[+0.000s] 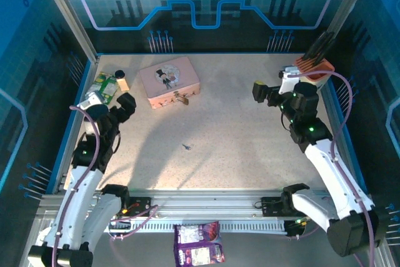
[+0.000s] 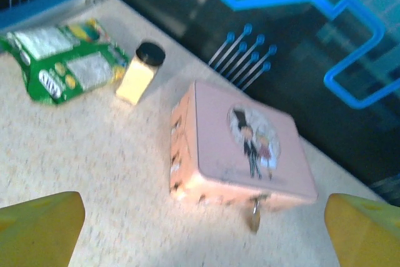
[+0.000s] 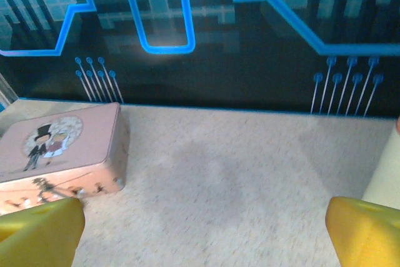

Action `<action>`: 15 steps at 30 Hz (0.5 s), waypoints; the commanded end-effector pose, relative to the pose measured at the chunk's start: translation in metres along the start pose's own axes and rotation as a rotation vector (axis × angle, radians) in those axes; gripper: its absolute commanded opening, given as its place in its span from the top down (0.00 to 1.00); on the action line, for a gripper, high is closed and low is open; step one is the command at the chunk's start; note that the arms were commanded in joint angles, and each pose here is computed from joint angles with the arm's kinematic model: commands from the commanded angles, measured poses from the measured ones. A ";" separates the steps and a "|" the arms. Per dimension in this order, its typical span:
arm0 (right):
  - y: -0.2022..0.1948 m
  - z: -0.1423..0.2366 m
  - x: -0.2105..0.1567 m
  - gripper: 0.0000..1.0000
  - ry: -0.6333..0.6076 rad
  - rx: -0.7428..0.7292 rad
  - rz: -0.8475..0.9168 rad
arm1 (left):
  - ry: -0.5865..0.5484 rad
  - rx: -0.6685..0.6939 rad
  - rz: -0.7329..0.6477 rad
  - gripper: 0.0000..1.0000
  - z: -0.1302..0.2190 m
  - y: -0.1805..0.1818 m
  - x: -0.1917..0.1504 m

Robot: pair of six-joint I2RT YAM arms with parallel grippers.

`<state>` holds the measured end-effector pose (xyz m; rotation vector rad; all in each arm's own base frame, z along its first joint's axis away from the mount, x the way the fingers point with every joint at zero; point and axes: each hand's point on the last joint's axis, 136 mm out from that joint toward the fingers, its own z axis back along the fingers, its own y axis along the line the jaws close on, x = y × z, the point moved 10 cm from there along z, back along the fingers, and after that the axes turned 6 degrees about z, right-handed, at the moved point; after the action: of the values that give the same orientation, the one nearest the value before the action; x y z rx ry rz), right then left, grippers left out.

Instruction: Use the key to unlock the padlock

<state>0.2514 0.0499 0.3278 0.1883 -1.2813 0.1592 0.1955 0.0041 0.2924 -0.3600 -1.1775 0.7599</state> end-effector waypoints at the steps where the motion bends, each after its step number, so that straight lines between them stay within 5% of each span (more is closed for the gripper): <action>1: -0.011 0.011 -0.059 0.00 0.286 -0.005 -0.223 | 0.170 -0.026 0.000 0.01 0.006 0.010 -0.021; 5: -0.007 0.027 -0.069 0.00 0.243 0.115 -0.265 | 0.267 -0.025 -0.033 0.01 -0.001 0.016 -0.035; 15: 0.076 0.024 -0.084 0.00 0.438 0.237 -0.173 | 0.452 -0.100 -0.087 0.01 0.000 0.019 -0.083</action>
<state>0.1935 0.1025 0.2566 0.4704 -0.8357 0.2313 0.1812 -0.0335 0.2303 -0.4989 -0.8339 0.5528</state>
